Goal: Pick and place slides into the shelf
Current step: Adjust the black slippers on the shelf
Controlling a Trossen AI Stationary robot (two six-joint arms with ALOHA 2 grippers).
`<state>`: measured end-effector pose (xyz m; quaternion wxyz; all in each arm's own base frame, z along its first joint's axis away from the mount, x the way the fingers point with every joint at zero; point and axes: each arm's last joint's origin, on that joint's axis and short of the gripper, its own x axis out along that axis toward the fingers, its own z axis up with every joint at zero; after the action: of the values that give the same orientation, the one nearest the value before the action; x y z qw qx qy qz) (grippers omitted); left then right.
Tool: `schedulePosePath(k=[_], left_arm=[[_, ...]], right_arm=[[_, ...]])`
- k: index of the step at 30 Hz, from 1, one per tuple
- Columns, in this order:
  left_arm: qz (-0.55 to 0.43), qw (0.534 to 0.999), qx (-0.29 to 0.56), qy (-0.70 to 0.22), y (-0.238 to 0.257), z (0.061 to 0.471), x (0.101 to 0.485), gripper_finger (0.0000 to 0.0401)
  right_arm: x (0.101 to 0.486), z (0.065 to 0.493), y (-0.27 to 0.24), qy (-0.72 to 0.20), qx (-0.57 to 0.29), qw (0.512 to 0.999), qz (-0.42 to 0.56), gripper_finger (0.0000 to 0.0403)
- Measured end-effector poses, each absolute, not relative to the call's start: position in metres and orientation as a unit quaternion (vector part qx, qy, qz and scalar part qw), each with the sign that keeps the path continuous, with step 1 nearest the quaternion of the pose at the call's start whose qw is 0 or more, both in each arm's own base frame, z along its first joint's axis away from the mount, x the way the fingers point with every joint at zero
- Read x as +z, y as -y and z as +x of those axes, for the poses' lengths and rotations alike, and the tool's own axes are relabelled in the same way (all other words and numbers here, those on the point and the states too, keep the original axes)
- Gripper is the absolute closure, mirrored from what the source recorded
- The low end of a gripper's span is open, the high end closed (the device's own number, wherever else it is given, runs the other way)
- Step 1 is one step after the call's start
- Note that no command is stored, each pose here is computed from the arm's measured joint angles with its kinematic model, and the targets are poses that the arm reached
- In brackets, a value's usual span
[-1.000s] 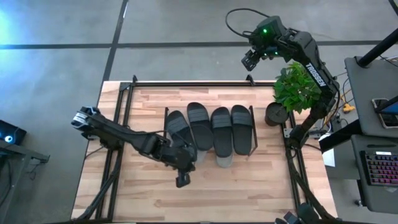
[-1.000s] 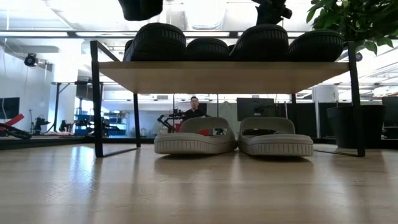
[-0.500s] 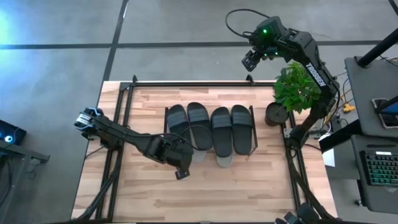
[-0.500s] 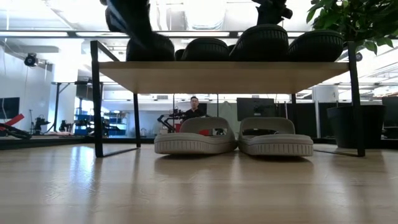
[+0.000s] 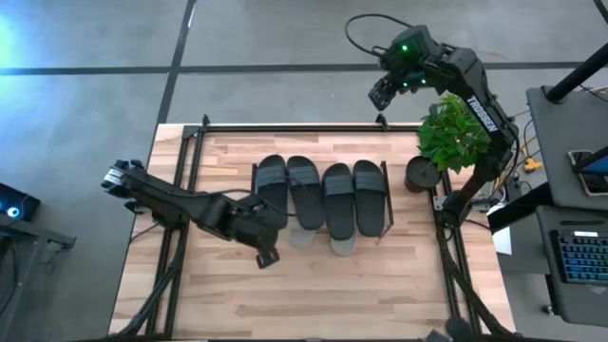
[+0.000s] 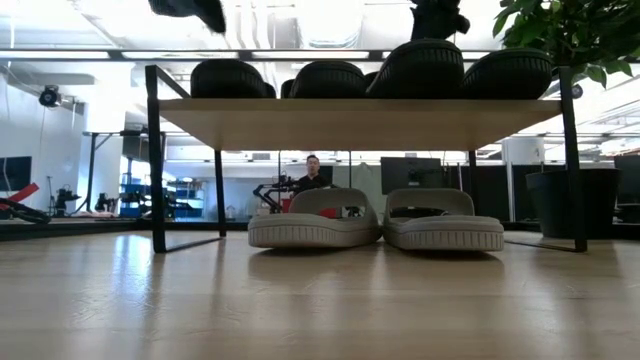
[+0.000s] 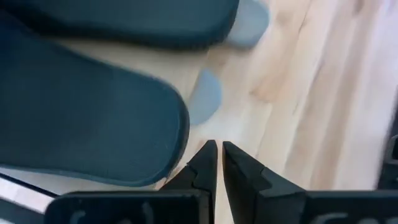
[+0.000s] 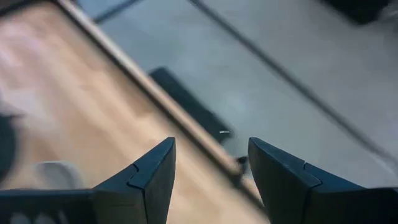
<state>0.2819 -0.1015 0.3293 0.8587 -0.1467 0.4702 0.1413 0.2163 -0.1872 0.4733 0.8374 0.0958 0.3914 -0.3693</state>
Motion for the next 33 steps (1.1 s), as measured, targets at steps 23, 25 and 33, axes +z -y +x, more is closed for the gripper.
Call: schedulePosePath(k=[23,25,33], left_arm=[[-0.281,0.838,0.29,-0.367,0.057,0.202,0.358,0.039],[-0.278,0.836,0.291,-0.373,0.057,0.202,0.354,0.039],[-0.244,0.837,0.299,-0.388,0.057,0.207,0.345,0.039]], right_arm=[[0.354,0.345,0.186,-0.512,-0.196,0.836,0.026,0.0344],[0.354,0.344,0.186,-0.522,-0.199,0.829,0.031,0.0372],[0.4,0.321,0.169,-0.487,-0.264,0.83,0.065,0.0385]])
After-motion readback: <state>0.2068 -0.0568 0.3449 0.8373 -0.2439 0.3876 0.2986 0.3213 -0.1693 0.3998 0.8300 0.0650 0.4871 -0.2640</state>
